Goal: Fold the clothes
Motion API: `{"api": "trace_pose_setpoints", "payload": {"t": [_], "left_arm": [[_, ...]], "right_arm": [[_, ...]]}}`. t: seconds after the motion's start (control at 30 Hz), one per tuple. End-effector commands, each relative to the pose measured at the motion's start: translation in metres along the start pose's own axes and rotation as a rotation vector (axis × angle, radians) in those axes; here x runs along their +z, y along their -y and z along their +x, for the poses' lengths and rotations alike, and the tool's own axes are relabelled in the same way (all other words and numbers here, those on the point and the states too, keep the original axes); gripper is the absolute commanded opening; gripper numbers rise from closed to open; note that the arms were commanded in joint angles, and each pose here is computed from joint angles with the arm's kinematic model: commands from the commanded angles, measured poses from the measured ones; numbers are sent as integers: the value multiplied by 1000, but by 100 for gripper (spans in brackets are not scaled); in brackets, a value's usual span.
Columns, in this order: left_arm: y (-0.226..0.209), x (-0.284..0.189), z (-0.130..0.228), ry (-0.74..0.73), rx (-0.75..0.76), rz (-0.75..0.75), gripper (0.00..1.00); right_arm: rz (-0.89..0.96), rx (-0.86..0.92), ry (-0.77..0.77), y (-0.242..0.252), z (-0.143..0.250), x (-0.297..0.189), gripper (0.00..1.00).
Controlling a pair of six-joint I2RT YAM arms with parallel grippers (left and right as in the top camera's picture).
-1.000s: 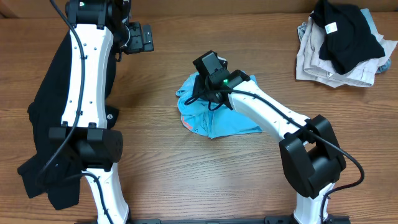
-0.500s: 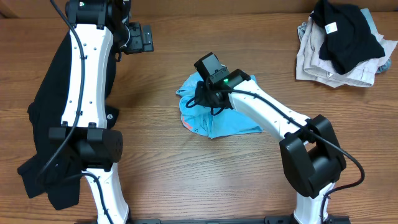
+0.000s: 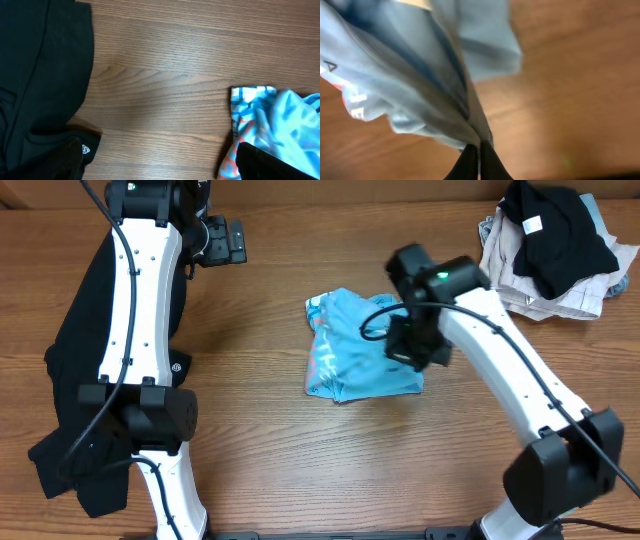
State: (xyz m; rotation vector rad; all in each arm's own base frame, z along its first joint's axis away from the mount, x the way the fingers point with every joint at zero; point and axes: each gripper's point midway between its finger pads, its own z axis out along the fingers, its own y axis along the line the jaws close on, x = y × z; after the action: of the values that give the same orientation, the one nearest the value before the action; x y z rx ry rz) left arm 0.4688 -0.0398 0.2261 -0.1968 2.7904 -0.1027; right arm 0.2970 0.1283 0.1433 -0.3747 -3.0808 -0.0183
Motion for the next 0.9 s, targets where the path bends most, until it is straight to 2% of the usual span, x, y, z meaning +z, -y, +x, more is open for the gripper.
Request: {"api": "trace_pose_setpoints", "payload": {"t": [0.0,0.27,0.43,0.5,0.57,0.67,0.73,0.77,0.87], "left_arm": [[-2,-6,-4,23,33,-6,100],[-2,-6,-4,24,41,-6,100],[-2,-6,-4,23,41,-6,100],[-2,-6,-4,22,41,-6,100],[-2,-6,-3,20,41,-7,100],[-2,-6,-4,22,41,-6,100],[-2,-6,-4,22,40,-4,100],[-1,-6,-4,21,40,-2,100],[-1,-6,-3,20,41,0,100]], "right_arm": [[76,-25,-80,16,19,20,4],[207,-7,-258,53,66,71,9],[178,-16,-215,46,55,63,9],[138,-40,-165,35,41,51,12],[90,-69,-99,22,24,36,21],[-26,-133,68,-9,-16,13,46],[-87,-152,165,-26,-38,5,57],[-115,-153,209,-33,-48,3,61],[-156,-143,256,-46,-64,10,62]]}}
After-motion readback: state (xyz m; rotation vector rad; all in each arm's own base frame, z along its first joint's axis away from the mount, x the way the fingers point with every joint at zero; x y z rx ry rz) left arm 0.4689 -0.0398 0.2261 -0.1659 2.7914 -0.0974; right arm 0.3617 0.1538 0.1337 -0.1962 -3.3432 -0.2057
